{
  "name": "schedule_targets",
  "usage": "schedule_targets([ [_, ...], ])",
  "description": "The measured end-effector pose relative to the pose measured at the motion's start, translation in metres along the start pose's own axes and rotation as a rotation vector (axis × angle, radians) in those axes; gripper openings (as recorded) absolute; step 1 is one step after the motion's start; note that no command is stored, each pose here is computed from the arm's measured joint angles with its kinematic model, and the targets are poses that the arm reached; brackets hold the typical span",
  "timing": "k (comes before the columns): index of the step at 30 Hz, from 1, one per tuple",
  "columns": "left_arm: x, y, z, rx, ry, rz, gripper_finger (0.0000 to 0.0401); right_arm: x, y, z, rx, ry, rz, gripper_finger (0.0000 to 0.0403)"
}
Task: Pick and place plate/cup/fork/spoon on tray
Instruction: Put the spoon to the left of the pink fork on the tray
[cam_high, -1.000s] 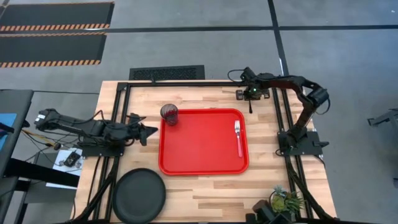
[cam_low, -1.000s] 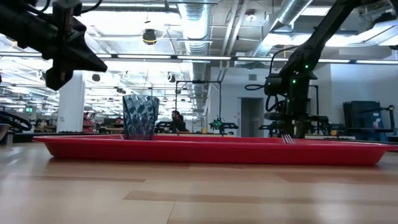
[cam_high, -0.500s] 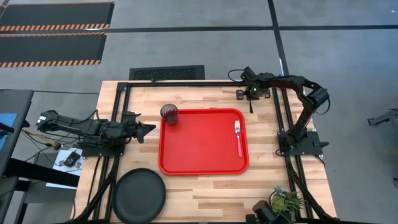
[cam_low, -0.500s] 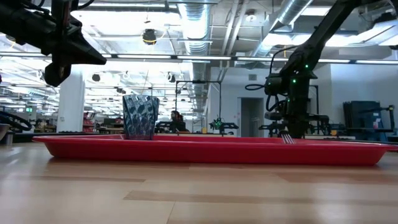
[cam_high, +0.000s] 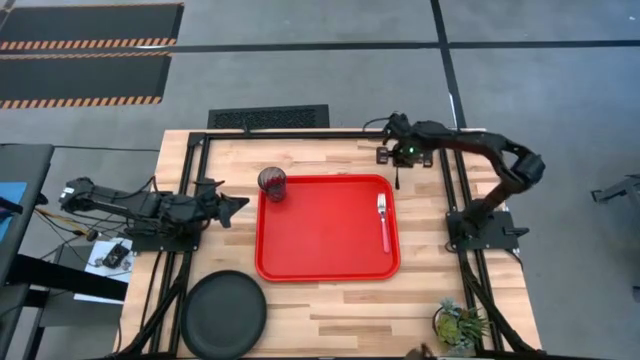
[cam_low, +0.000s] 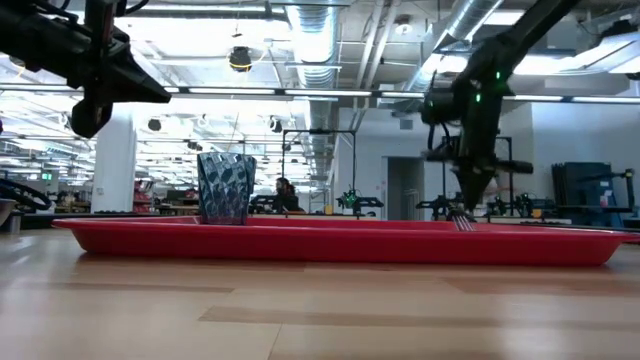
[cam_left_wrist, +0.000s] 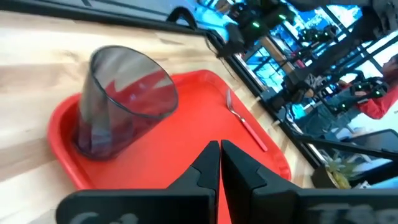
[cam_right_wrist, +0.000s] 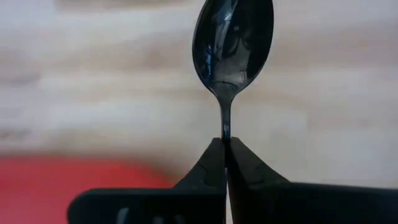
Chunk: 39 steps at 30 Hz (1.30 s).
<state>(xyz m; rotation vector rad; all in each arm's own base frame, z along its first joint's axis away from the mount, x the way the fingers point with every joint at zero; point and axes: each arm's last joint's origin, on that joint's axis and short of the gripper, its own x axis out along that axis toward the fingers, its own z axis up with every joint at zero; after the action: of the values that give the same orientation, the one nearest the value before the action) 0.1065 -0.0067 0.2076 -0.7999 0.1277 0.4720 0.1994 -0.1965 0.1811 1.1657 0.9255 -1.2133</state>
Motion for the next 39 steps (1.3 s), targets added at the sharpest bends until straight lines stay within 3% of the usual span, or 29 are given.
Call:
schedule_targets([
  [10,-0.014,0.013,0.006,0.058,0.003,-0.003,0.0000,-0.049,0.047,-0.113,0.022,0.043,0.104,0.0012],
  [18,-0.018,0.017,0.012,0.112,-0.038,-0.012,0.0000,-0.037,0.069,-0.181,-0.015,0.091,0.071,0.0012],
  [24,-0.017,0.018,0.013,0.127,-0.017,-0.028,0.0000,-0.021,0.084,-0.198,-0.017,0.096,0.024,0.0012],
  [33,-0.017,0.019,0.014,0.125,-0.003,-0.039,0.0000,0.005,0.088,-0.199,-0.081,0.103,-0.050,0.0012],
  [39,-0.017,0.019,0.014,0.124,-0.006,-0.037,0.0000,0.005,0.088,-0.199,-0.080,0.101,-0.055,0.0012],
])
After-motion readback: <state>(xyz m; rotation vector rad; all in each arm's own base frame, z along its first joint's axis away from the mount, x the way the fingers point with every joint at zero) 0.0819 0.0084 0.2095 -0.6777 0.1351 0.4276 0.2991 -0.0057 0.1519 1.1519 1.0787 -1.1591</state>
